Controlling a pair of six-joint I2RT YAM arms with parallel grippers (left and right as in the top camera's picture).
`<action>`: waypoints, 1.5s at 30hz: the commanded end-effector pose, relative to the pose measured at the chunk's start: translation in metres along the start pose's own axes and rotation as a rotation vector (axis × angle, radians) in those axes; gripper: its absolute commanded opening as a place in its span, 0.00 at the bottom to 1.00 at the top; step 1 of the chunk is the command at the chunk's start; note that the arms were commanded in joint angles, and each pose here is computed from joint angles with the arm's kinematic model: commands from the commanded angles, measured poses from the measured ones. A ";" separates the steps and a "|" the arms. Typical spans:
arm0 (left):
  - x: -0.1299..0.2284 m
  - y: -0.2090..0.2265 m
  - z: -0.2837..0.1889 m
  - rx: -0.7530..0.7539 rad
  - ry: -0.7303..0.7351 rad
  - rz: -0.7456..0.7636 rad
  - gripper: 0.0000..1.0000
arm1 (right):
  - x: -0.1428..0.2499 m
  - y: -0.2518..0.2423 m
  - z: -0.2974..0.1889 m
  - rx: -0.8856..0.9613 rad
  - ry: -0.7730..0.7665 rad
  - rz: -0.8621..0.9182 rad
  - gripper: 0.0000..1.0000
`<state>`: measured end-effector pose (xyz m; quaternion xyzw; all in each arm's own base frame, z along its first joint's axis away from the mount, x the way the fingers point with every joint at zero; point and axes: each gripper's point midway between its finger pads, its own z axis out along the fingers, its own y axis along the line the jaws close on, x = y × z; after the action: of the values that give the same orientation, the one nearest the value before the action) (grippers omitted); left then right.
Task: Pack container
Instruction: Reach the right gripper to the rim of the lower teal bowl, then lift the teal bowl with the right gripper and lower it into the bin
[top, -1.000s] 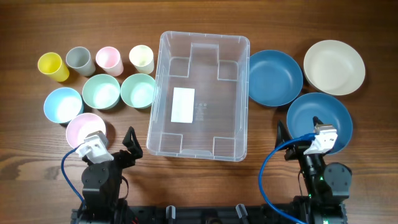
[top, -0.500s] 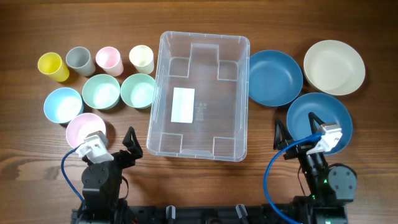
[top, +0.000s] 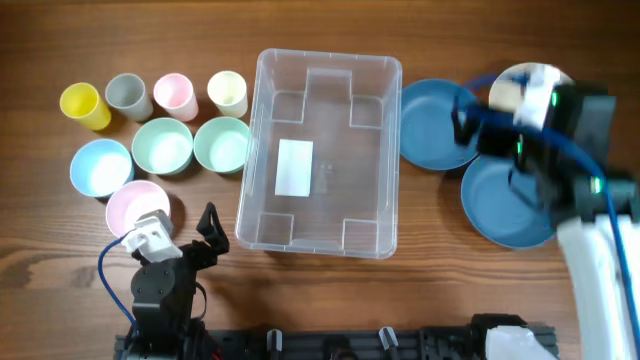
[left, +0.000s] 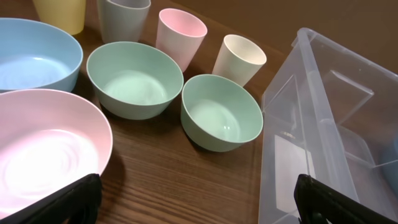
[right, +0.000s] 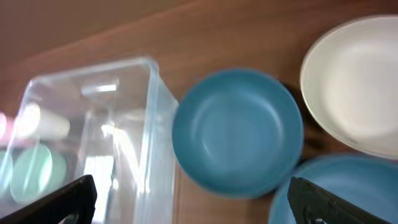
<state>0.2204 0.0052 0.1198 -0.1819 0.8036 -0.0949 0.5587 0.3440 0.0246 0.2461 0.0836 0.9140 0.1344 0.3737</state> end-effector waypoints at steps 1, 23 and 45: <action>0.000 -0.001 0.000 0.010 0.001 0.013 1.00 | 0.022 -0.044 0.020 0.205 0.106 0.336 1.00; 0.000 -0.001 0.000 0.010 0.001 0.013 1.00 | 0.190 -0.218 0.018 0.666 0.325 0.931 0.97; 0.000 -0.001 0.000 0.010 0.000 0.013 1.00 | 0.215 -0.200 0.008 0.637 0.290 0.984 0.04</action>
<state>0.2204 0.0052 0.1198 -0.1819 0.8036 -0.0949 0.5587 0.1854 -0.1123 0.0211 0.5864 0.8067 0.0094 0.0725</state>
